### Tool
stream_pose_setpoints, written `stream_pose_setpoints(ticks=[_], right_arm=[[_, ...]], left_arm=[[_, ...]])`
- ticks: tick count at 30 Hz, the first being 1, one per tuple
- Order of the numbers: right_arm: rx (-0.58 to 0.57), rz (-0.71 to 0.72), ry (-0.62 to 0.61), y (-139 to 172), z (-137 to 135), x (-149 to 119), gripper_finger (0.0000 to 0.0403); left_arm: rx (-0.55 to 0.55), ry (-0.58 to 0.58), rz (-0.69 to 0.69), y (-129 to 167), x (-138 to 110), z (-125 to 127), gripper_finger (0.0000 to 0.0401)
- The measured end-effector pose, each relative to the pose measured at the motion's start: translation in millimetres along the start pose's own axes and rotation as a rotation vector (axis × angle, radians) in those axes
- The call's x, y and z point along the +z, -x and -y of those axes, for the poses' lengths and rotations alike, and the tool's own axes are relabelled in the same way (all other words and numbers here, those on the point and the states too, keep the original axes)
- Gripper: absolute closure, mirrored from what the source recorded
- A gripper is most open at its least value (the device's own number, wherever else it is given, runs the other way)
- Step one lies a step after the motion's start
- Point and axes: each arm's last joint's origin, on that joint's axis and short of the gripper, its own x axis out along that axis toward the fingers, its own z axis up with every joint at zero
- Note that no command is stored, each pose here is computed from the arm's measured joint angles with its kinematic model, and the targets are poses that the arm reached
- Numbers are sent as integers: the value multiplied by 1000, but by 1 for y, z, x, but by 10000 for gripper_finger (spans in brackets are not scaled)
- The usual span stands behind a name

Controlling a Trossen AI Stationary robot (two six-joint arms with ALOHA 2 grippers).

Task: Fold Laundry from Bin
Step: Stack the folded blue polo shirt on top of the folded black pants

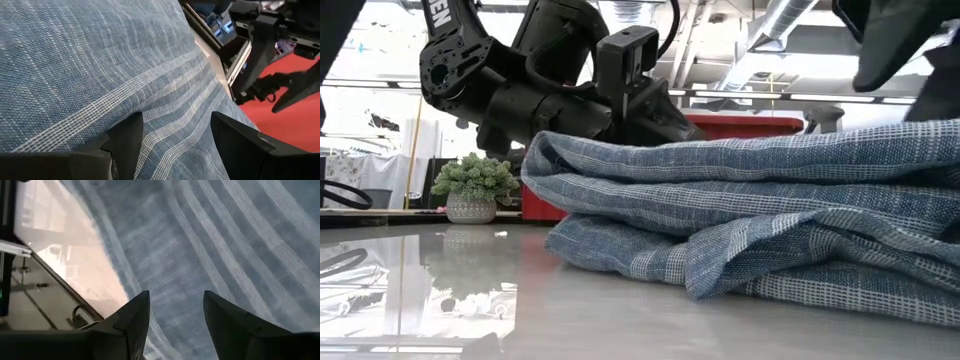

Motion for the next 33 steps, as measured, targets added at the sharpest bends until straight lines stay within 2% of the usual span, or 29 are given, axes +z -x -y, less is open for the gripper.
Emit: stream_pose_setpoints(ticks=[3,6,10,12,14,19,25,33], right_arm=[[-66,18,42,13,8,3,193],[-128,75,72,40,22,0,191],[-243,194,30,82,54,-9,184],[-294,191,70,95,65,-11,181],[-296,180,81,102,68,-12,180],[-217,260,86,107,66,-6,180],[-270,158,-44,103,75,-5,177],[-61,-19,-195,59,98,-26,149]], left_arm=[[8,43,14,0,3,-2,175],[27,88,38,0,6,-5,175],[24,140,56,1,9,-6,175],[21,149,66,1,10,-6,175],[10,166,77,1,11,-5,175],[-46,241,128,2,16,-1,175],[-71,289,169,2,21,0,175],[-76,298,173,3,23,-2,175]])
